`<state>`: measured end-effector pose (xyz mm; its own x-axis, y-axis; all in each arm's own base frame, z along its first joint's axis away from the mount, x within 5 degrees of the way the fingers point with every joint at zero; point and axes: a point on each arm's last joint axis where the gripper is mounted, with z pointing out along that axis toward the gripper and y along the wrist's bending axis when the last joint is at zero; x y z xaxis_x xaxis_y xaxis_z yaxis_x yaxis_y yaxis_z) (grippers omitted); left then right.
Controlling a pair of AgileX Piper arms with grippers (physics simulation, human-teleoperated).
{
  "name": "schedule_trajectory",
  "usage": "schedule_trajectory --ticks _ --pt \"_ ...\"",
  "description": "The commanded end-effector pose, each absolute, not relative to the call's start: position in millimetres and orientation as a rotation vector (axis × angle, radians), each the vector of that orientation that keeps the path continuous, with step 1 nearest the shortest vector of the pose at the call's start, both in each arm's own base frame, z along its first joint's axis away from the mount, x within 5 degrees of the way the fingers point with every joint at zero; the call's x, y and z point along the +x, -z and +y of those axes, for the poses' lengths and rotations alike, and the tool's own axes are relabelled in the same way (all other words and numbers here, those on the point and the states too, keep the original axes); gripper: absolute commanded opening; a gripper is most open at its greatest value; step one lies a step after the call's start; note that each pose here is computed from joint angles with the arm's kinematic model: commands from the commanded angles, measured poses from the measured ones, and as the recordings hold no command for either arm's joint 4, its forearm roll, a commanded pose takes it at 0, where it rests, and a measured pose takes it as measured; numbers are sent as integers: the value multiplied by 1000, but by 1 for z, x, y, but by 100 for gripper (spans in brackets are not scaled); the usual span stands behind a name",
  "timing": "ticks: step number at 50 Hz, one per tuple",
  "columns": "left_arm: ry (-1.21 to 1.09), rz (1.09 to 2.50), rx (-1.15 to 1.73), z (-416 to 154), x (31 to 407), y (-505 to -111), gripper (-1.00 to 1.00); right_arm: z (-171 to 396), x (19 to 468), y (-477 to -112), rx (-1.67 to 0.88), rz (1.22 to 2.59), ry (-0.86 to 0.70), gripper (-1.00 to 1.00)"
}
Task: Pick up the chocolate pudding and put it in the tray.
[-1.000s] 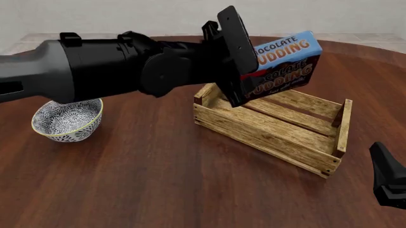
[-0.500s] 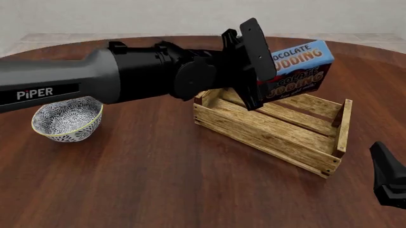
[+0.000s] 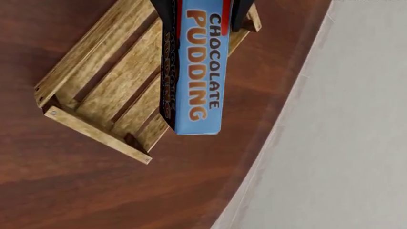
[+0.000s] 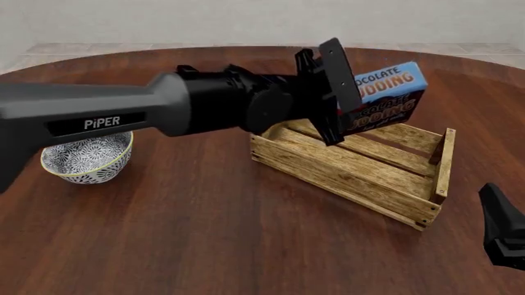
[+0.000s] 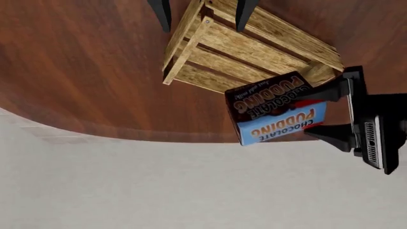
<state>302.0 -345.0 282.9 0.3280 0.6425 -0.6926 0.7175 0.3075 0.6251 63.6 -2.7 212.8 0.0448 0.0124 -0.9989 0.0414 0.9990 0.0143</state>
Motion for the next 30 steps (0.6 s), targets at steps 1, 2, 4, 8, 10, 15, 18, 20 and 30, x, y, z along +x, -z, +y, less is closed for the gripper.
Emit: schedule_trajectory --ticks 1,2,4,8,10,15,18,20,30 --pt "62 1359 1387 -349 312 -274 -100 -3 64 -213 43 1527 21 100" --pt "62 1359 1387 -349 312 -274 -100 -3 64 -213 43 1527 21 100" --pt "62 1364 1384 -350 314 -271 -100 -3 64 -213 42 1527 21 100" --pt "60 1367 1381 -350 317 -268 -100 -2 64 -213 41 1527 20 100" --pt "59 1369 1380 -351 319 -266 -100 -3 64 -213 42 1526 19 100" --pt "63 1372 1389 -353 317 -263 -100 -3 64 -213 43 1527 20 100" --pt "58 1377 1404 -355 319 -256 -100 -3 64 -213 43 1528 19 100" --pt "57 1384 1399 -355 322 -255 -100 -3 64 -213 46 1528 19 100" --pt "53 1387 1411 -359 325 -248 -100 -3 64 -213 50 1526 19 100"
